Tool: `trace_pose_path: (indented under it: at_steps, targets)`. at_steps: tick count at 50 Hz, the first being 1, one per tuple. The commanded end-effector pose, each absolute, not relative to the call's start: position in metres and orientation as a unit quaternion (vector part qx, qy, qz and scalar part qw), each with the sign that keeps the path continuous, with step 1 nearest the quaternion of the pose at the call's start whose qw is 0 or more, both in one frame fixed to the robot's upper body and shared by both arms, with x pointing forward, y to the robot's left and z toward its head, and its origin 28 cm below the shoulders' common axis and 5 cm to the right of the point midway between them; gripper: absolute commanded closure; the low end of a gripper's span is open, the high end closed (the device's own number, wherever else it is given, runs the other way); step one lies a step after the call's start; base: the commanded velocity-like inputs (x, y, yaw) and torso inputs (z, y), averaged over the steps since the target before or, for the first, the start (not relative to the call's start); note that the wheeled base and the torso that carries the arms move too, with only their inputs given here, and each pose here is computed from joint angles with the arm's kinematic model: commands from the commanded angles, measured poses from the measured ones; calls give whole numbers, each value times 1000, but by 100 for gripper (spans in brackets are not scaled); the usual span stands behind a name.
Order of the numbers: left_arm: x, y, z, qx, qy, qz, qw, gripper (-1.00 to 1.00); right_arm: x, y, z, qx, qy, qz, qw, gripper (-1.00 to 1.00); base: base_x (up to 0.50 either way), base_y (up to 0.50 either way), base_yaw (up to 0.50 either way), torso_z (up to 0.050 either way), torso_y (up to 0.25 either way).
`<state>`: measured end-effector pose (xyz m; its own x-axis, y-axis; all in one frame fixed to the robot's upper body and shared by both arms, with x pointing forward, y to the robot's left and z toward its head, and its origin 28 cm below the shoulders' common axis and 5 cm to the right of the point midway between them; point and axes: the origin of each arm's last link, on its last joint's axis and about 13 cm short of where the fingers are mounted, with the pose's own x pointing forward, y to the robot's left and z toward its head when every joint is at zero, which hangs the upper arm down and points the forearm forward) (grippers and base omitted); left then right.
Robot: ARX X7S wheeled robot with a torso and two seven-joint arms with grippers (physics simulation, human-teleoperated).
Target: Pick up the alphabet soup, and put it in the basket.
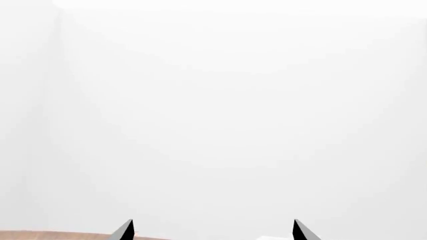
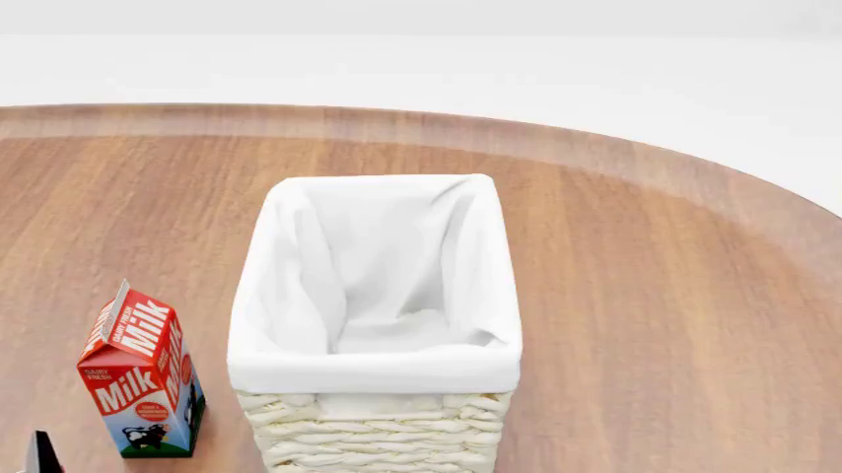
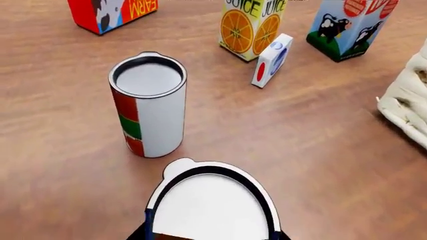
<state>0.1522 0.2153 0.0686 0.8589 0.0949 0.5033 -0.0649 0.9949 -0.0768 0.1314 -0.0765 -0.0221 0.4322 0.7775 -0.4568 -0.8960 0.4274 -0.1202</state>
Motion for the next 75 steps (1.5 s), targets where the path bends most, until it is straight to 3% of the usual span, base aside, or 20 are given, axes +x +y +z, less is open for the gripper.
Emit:
trace_pose_path:
  at_steps: [1, 11, 21, 50, 75]
  targets:
    - [152, 215, 68, -29, -263, 41, 964, -100, 132, -73, -30, -181, 174, 520, 817, 100, 0, 0, 0, 0, 0]
    - [152, 216, 68, -28, -262, 41, 964, -100, 132, -71, -28, -162, 159, 506, 832, 100, 1, 2, 2, 0, 0]
    - [152, 216, 69, -29, -263, 43, 963, -100, 126, -76, 3, -123, 82, 484, 862, 100, 0, 0, 0, 0, 0]
    - [152, 215, 69, -29, -262, 42, 964, -100, 101, -91, 73, -50, -76, 491, 866, 100, 0, 0, 0, 0, 0]
    - [153, 215, 69, -28, -263, 43, 963, -100, 96, -95, 117, -34, -154, 463, 872, 100, 0, 0, 0, 0, 0]
